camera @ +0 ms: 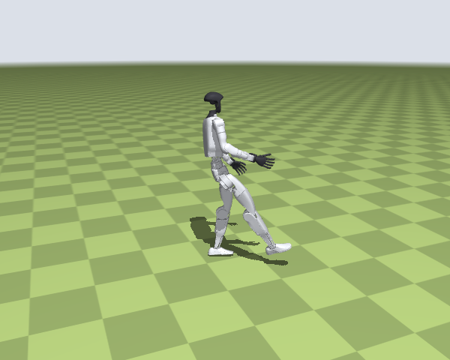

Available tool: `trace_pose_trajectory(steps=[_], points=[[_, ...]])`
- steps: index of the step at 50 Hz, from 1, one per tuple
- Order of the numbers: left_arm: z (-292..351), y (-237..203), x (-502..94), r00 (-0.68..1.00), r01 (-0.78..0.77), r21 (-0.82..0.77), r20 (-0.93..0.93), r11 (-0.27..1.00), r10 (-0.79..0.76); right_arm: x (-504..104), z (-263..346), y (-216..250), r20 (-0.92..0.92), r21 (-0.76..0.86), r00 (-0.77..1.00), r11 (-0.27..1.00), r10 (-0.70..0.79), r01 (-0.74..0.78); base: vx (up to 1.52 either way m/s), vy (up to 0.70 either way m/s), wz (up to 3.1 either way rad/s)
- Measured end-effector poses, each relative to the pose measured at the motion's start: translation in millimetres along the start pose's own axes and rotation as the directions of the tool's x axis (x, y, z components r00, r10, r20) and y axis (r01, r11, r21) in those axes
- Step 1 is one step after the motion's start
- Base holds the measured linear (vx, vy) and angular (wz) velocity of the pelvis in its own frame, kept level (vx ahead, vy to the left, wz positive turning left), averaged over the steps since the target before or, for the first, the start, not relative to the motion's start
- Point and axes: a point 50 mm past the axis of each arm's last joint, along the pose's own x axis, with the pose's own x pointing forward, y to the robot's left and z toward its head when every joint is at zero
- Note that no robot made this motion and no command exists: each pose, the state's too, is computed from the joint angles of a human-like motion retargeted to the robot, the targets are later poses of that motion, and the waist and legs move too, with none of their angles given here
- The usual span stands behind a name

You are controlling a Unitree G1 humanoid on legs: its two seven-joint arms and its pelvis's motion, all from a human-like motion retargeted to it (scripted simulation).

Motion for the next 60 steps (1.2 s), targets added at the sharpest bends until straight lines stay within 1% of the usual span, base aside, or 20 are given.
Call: trace_pose_trajectory(steps=[5,9,12,15,18,24,28,30,35,37,40,42,45,47,48,50,53,55,57,60], points=[[-93.9,32.9,-29.8,0.949,-0.118,-0.061,-0.302,0.991,0.095,-0.9,-3.0,6.1,-0.009,-0.087,0.998,0.994,0.063,-0.063,0.03,-0.04,-0.46],[-161.6,47.5,-71.5,0.818,-0.277,-0.126,-0.551,0.952,0.165,-0.9,-2.1,5.2,0.008,-0.202,0.995,0.975,0.097,-0.093,-0.03,-0.07,-0.43],[-199.5,49.7,-105.5,0.699,-0.375,-0.13,-0.69,0.918,0.188,-0.7,-1.9,-0.9,0.022,-0.309,0.994,0.947,0.105,-0.093,-0.04,-0.1,-0.16],[-223.5,46.8,-133.8,0.628,-0.387,-0.098,-0.756,0.917,0.184,-1.7,-3.2,-8.0,0.027,-0.39,0.993,0.916,0.114,-0.095,-0.05,-0.11,-0.17],[-235.8,40.2,-152.6,0.626,-0.319,-0.057,-0.763,0.946,0.165,-4.7,-7.9,-15.1,0.015,-0.441,0.991,0.891,0.131,-0.111,-0.07,-0.12,-0.23],[-235.0,25.2,-159.3,0.676,-0.243,-0.038,-0.723,0.969,0.141,-15.2,-28.1,-32.6,-0.044,-0.537,0.991,0.834,0.123,-0.127,-0.13,-0.16,0.0],[-214.8,8.8,-138.0,0.747,-0.206,-0.072,-0.655,0.976,0.11,-26.6,-45.9,-41.4,-0.109,-0.556,0.985,0.813,0.135,-0.173,-0.26,-0.23,0.46],[-191.1,-2.4,-114.1,0.796,-0.201,-0.113,-0.598,0.973,0.095,-26.6,-52.5,-38.5,-0.145,-0.582,0.979,0.788,0.142,-0.201,-0.38,-0.29,0.44],[-116.1,-32.7,-63.5,0.933,-0.045,-0.264,-0.356,0.964,-0.054,-27.4,-73.7,-37.3,-0.234,-0.727,0.957,0.623,0.169,-0.288,-0.44,-0.3,0.69],[-78.5,-42.1,-47.9,0.972,0.059,-0.262,-0.205,0.963,-0.115,-28.9,-82.5,-43.7,-0.269,-0.79,0.948,0.525,0.171,-0.319,-0.42,-0.27,1.41],[-19.0,-51.2,-31.9,0.982,0.187,-0.147,0.042,0.971,-0.183,-33.8,-94.6,-60.0,-0.319,-0.845,0.936,0.402,0.15,-0.353,-0.35,-0.22,1.97],[15.5,-55.0,-27.0,0.958,0.233,-0.039,0.179,0.972,-0.222,-41.2,-105.4,-75.8,-0.357,-0.851,0.929,0.378,0.096,-0.365,-0.25,-0.15,2.07],[53.6,-58.4,-26.0,0.904,0.265,0.111,0.318,0.958,-0.287,-61.4,-126.6,-103.0,-0.433,-0.816,0.901,0.438,-0.029,-0.378,-0.13,-0.09,1.62],[67.9,-58.6,-28.1,0.872,0.28,0.156,0.37,0.947,-0.319,-78.4,-138.9,-120.7,-0.487,-0.772,0.867,0.519,-0.109,-0.369,-0.02,-0.04,0.98],[72.8,-58.3,-29.4,0.862,0.288,0.154,0.389,0.945,-0.326,-85.8,-142.9,-128.9,-0.508,-0.751,0.85,0.556,-0.141,-0.356,0.02,0.0,0.59],[76.2,-59.1,-32.4,0.853,0.322,0.093,0.402,0.942,-0.332,-96.8,-147.3,-141.7,-0.555,-0.707,0.82,0.6,-0.143,-0.374,0.05,0.04,0.25],[66.8,-60.3,-35.0,0.889,0.326,-0.116,0.376,0.938,-0.263,-94.5,-138.9,-157.8,-0.526,-0.72,0.831,0.616,-0.183,-0.32,0.04,0.09,-0.02],[53.9,-61.2,-35.1,0.921,0.297,-0.218,0.322,0.93,-0.218,-82.0,-127.1,-163.1,-0.477,-0.752,0.853,0.601,-0.21,-0.272,0.01,0.11,0.07],[37.4,-62.5,-35.3,0.945,0.258,-0.229,0.262,0.939,-0.196,-63.5,-112.0,-159.9,-0.413,-0.786,0.885,0.575,-0.213,-0.229,0.0,0.13,0.01],[10.0,-64.3,-38.1,0.965,0.21,-0.125,0.185,0.97,-0.185,-31.1,-82.9,-140.3,-0.29,-0.824,0.944,0.543,-0.159,-0.161,-0.01,0.17,-0.48]])
